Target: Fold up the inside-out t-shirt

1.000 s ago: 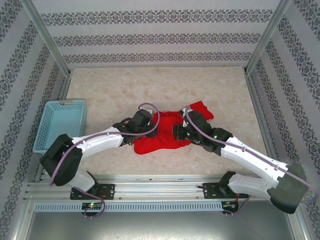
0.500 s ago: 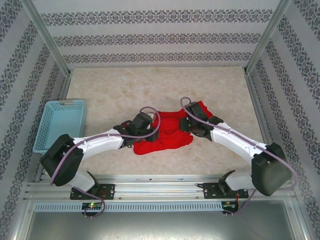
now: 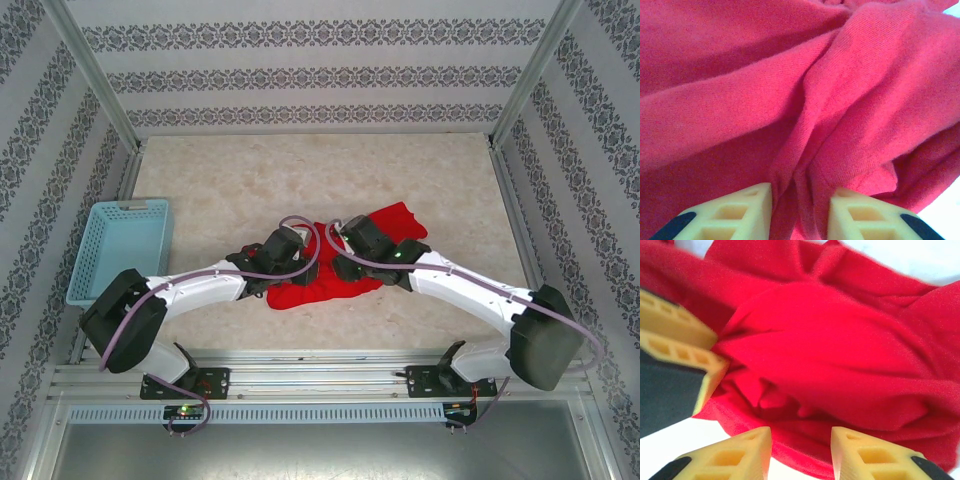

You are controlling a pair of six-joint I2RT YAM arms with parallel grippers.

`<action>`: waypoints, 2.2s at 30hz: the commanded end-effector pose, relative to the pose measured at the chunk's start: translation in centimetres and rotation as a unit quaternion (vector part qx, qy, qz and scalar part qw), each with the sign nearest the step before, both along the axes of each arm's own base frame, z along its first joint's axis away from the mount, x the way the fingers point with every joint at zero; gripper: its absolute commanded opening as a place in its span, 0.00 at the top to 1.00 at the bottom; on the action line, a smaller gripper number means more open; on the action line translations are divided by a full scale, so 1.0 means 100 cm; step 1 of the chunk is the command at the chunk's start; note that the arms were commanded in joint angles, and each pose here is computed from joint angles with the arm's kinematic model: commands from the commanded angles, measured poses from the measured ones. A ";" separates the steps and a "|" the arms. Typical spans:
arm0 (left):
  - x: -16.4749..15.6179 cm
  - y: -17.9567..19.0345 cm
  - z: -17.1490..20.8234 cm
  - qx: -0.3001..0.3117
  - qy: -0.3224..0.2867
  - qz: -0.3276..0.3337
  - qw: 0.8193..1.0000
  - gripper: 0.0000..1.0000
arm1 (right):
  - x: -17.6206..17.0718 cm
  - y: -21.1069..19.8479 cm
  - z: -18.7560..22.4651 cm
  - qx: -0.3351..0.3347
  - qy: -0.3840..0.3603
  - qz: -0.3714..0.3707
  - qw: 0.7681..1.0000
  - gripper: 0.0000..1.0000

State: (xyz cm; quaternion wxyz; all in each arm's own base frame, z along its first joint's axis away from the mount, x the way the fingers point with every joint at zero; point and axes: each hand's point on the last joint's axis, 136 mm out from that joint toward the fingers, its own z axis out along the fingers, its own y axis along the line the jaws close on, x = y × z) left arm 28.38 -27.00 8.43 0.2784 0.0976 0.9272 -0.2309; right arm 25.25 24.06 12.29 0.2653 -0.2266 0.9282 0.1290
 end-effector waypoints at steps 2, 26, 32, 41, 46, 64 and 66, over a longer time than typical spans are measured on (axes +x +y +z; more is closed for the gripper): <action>0.000 -0.007 0.015 -0.019 -0.022 -0.013 0.999 0.68 | -0.002 0.010 -0.002 -0.004 0.011 0.026 1.000 0.64; -0.005 -0.010 0.018 -0.036 -0.024 -0.026 0.999 0.66 | 0.046 -0.001 -0.040 -0.092 -0.002 -0.022 0.996 0.49; -0.006 -0.012 0.017 -0.042 -0.022 -0.027 0.999 0.66 | 0.053 0.002 -0.052 -0.091 0.008 -0.029 0.995 0.57; -0.003 -0.008 0.015 -0.033 -0.021 -0.014 0.999 0.66 | 0.057 0.005 -0.045 -0.077 -0.011 -0.041 0.996 0.96; 0.007 0.008 0.016 -0.009 -0.016 0.032 0.999 0.64 | 0.031 0.017 -0.015 -0.015 -0.038 0.001 0.999 1.00; 0.024 0.028 -0.020 0.051 0.061 0.083 0.993 0.60 | -0.029 0.021 0.052 0.212 -0.057 0.072 0.973 1.00; 0.025 0.038 -0.032 0.069 0.074 0.098 0.990 0.60 | -0.027 0.012 0.053 0.220 -0.057 0.058 0.972 1.00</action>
